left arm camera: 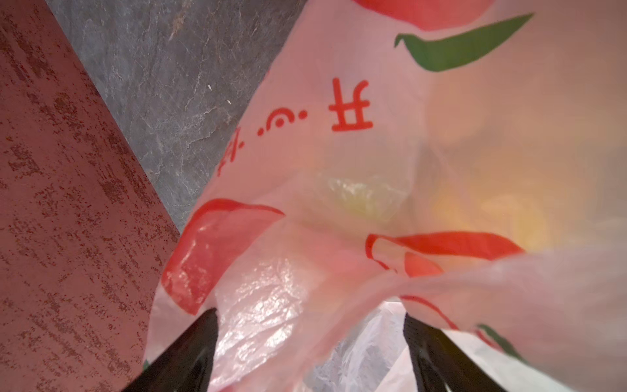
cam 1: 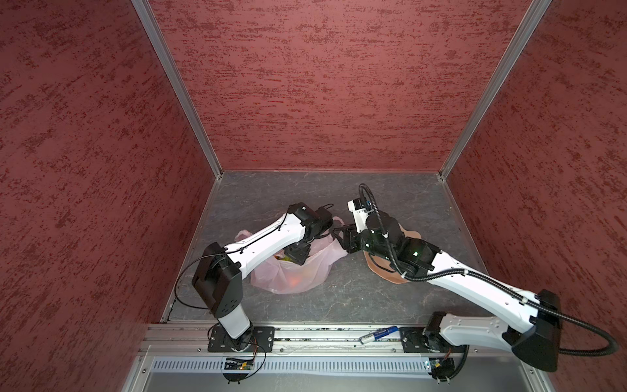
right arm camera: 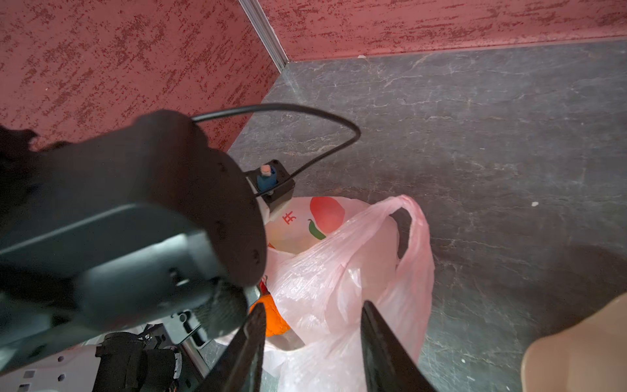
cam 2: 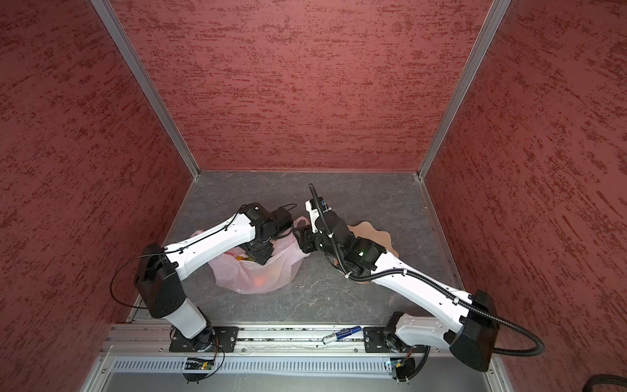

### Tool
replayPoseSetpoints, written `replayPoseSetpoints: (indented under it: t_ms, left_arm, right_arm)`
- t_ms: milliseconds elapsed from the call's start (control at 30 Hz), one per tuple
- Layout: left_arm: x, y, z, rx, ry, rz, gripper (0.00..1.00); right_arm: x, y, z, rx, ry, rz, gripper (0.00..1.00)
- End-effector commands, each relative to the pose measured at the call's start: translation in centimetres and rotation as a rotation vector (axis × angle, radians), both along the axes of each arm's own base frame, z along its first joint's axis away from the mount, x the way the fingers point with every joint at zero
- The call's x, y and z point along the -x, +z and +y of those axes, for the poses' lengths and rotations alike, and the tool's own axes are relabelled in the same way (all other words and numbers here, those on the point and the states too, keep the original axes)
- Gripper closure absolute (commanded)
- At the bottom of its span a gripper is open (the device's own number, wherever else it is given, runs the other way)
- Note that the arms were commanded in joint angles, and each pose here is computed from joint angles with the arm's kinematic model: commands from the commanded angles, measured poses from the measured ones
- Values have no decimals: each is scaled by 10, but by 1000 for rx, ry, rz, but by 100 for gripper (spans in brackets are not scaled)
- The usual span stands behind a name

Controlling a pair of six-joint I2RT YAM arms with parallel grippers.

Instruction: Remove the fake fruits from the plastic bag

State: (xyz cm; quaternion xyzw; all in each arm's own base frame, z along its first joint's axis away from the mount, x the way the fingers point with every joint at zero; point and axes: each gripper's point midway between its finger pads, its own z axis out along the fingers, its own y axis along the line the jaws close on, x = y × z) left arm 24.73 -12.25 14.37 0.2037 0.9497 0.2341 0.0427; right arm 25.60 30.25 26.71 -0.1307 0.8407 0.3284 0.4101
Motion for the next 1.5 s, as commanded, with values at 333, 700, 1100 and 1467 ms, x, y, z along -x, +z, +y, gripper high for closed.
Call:
replayPoseSetpoints:
  t_ms: [333, 700, 1100, 1467]
  left_arm:
    - [-74, 1, 4, 85, 96, -180, 70]
    - [-96, 29, 7, 304, 176, -293, 82]
    - [-106, 41, 11, 611, 275, -298, 82]
    - [-120, 48, 22, 697, 329, -326, 82]
  right_arm:
    - [14, -11, 7, 40, 87, 39, 71]
    - [26, -17, 73, 69, 221, 49, 77]
    - [33, -34, 146, 55, 290, 105, 77]
    - [45, -87, 180, 91, 416, 178, 79]
